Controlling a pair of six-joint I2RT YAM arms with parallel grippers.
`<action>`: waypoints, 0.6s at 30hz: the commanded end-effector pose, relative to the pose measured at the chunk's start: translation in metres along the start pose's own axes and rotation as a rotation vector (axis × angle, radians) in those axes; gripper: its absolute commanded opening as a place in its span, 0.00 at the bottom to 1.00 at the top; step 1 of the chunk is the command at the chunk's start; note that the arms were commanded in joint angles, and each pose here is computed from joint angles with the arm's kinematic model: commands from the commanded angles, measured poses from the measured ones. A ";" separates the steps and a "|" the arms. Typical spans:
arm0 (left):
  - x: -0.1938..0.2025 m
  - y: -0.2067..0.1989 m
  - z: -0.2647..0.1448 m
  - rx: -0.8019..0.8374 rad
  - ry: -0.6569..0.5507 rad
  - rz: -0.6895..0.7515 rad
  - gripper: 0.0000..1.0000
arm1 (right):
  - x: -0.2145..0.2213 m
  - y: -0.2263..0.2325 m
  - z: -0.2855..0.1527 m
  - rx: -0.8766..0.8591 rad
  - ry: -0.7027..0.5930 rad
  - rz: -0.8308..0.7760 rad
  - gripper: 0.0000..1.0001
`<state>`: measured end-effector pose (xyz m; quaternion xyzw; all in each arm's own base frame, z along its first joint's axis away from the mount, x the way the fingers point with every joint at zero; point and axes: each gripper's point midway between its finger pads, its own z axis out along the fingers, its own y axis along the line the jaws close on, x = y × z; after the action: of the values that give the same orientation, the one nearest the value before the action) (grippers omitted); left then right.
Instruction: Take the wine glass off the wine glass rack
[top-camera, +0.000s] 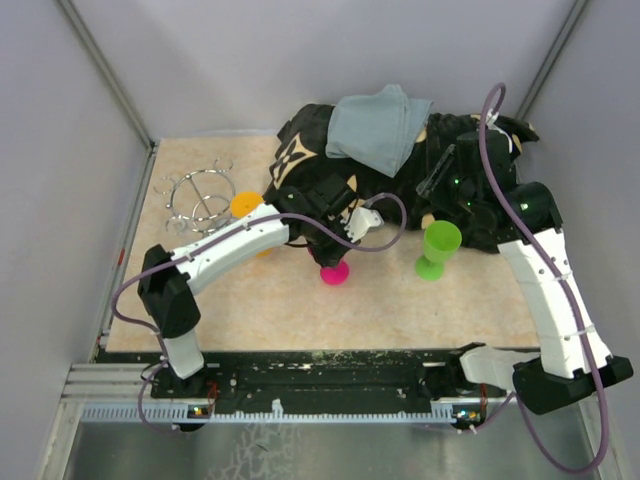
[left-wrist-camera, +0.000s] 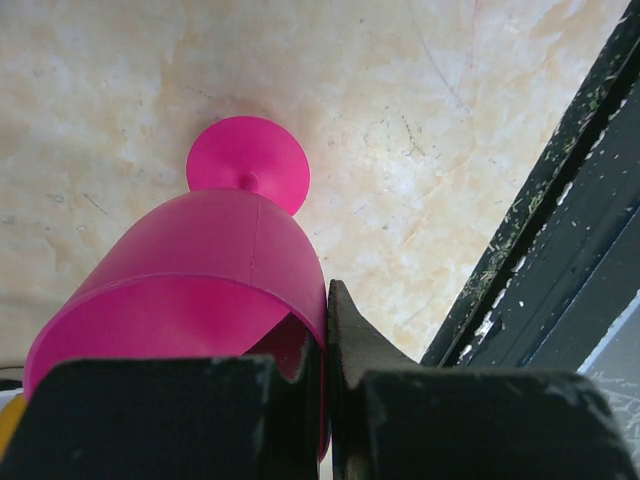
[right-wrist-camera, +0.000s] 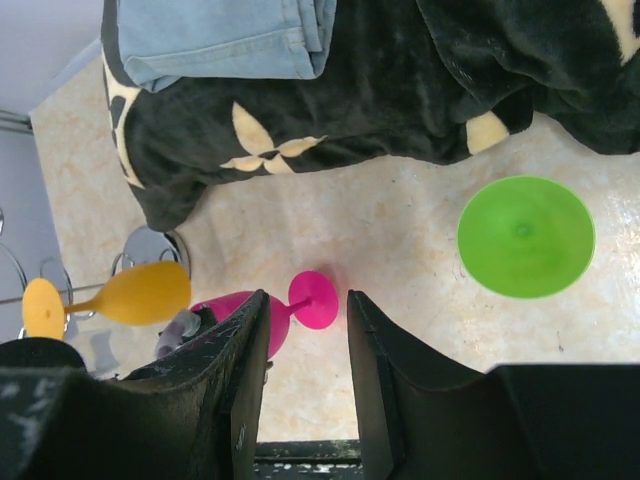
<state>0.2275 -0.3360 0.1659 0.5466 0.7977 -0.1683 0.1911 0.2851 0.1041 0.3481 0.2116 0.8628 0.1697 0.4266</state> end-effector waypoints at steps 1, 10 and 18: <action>0.017 -0.001 0.012 0.001 0.086 0.011 0.00 | -0.003 -0.004 -0.004 0.005 -0.024 -0.009 0.37; 0.012 0.001 0.020 0.004 0.095 0.008 0.37 | -0.002 -0.002 0.000 -0.001 -0.017 -0.012 0.38; -0.018 0.003 -0.006 -0.020 -0.009 0.015 0.72 | -0.005 0.003 0.003 -0.006 -0.017 -0.014 0.38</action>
<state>0.2292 -0.3350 0.1411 0.5495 0.8086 -0.1446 0.1526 0.2836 0.1037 0.3393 0.2114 0.8694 0.1626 0.4159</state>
